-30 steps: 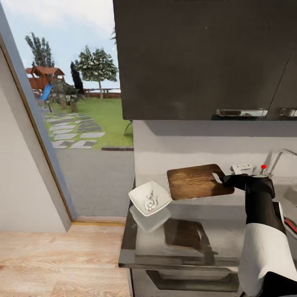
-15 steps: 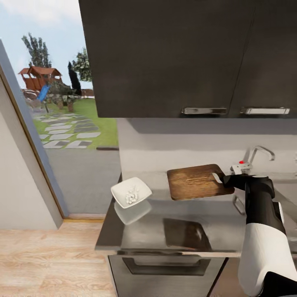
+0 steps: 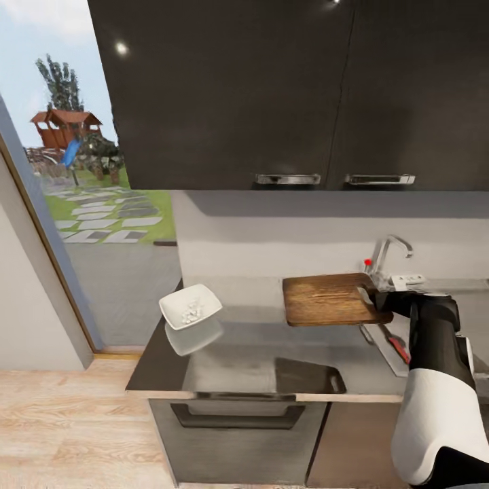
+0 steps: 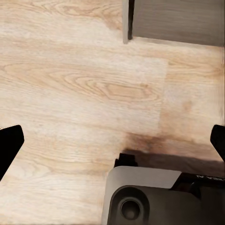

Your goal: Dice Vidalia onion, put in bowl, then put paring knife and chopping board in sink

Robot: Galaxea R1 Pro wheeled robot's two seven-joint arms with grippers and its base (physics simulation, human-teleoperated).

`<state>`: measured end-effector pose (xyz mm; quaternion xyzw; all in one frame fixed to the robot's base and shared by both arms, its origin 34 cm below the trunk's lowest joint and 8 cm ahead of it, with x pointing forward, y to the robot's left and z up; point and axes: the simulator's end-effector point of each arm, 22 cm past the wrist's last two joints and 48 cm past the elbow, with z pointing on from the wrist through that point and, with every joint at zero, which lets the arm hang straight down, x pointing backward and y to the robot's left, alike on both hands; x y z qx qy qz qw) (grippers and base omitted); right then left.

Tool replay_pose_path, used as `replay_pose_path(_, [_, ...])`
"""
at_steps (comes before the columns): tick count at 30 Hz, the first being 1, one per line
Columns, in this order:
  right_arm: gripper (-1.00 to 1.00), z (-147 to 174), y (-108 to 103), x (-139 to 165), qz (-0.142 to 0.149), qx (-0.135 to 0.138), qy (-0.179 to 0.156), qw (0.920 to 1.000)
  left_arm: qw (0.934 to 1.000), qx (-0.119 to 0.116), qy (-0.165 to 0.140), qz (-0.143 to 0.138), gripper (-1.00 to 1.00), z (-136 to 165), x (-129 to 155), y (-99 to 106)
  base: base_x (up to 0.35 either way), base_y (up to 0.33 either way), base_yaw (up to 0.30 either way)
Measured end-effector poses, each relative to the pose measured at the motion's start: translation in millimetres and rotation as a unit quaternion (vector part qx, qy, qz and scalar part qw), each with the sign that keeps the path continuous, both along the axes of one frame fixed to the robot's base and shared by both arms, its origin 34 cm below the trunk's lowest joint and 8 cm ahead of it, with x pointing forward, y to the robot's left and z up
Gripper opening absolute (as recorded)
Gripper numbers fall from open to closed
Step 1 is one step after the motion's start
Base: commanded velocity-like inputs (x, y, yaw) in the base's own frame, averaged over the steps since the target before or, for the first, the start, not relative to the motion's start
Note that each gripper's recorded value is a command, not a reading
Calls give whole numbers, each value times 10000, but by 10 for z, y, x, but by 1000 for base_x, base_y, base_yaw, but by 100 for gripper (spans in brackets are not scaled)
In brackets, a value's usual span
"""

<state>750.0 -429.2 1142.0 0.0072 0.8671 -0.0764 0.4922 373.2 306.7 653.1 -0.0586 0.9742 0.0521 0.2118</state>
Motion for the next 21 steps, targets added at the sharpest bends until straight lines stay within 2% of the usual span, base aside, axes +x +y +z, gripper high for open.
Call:
replay_pose_path(2, [-100,-37,-96,-39,-164,69,1,9998,10000,0,-1,-1,100,0,0,0,-158,-316,0])
replay_pose_path(5, [-100,-55,-213,-67,-411,25,-8,9992,10000,1,0,1,100,0,0,1,-160,-312,0])
replay_pose_path(12, [-100,-127,-468,-125,-1160,-342,40,9927,10000,2,2,4,100,-1,0,2,-166,-304,0])
replay_pose_path(17, [-100,-206,-532,-124,-1591,-154,-56,9871,10000,5,1,6,100,0,-1,3,-158,-295,0])
replay_pose_path(19, [-100,-275,-592,-150,-1861,-93,-56,9825,10000,3,-2,6,100,1,-1,2,-74,-137,0])
replay_pose_path(21, [-100,-328,-637,-171,-2148,83,-111,9766,10000,3,-2,5,100,1,-1,2,-30,-56,0])
